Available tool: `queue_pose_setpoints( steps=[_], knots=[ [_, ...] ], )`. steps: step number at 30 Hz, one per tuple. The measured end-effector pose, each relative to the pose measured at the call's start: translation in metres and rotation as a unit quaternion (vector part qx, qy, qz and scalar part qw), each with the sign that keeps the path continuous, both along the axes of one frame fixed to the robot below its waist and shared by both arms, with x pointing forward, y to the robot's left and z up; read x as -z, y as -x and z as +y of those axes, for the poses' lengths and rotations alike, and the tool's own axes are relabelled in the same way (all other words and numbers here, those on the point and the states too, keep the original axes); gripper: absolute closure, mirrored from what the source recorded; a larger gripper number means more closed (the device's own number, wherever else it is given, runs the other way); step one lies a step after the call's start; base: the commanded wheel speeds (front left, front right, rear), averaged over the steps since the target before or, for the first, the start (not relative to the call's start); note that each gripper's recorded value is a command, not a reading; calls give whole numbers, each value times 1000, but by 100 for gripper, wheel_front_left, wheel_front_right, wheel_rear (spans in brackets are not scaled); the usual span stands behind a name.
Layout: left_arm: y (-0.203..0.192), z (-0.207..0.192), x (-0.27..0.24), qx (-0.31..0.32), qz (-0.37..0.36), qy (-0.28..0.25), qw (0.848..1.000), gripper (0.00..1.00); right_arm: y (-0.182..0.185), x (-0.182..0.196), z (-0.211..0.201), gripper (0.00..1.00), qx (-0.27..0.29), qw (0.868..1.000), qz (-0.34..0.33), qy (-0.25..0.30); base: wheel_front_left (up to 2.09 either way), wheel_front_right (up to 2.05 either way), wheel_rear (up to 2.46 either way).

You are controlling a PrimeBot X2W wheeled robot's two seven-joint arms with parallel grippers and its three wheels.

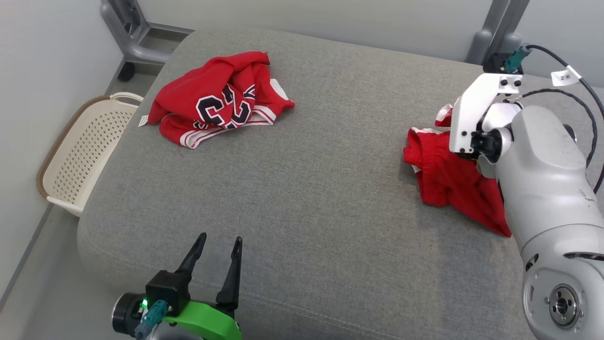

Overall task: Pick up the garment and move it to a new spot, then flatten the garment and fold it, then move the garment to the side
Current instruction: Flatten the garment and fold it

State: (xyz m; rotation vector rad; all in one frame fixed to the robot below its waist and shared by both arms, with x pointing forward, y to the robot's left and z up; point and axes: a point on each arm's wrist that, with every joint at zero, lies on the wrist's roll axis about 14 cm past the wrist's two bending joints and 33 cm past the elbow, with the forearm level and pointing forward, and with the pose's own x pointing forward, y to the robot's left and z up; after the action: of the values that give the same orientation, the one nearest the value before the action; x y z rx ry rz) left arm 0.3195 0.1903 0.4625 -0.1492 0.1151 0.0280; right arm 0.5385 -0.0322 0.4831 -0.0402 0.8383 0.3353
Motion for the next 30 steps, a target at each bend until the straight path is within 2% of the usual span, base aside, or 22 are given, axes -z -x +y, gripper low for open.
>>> queue_pose_setpoints(
  steps=[9,16,21,28,29,30],
  knots=[
    [14,6,1,-17,2,6,1000,0,13,1,43,100,-60,998,0,-7,0,0,0],
    [22,9,0,-27,-2,9,1000,0,19,4,59,100,-73,997,0,-17,0,0,0],
    [28,14,0,-39,-2,12,999,0,27,23,53,100,-72,997,16,4,0,0,0],
    [32,17,2,-48,0,15,999,0,16,23,33,98,-44,999,0,25,0,0,0],
    [32,17,2,-49,0,15,999,0,14,22,31,44,-36,999,-2,18,0,0,0],
    [32,17,2,-49,0,15,999,0,12,20,29,0,-29,999,-6,13,0,0,0]
  ],
)
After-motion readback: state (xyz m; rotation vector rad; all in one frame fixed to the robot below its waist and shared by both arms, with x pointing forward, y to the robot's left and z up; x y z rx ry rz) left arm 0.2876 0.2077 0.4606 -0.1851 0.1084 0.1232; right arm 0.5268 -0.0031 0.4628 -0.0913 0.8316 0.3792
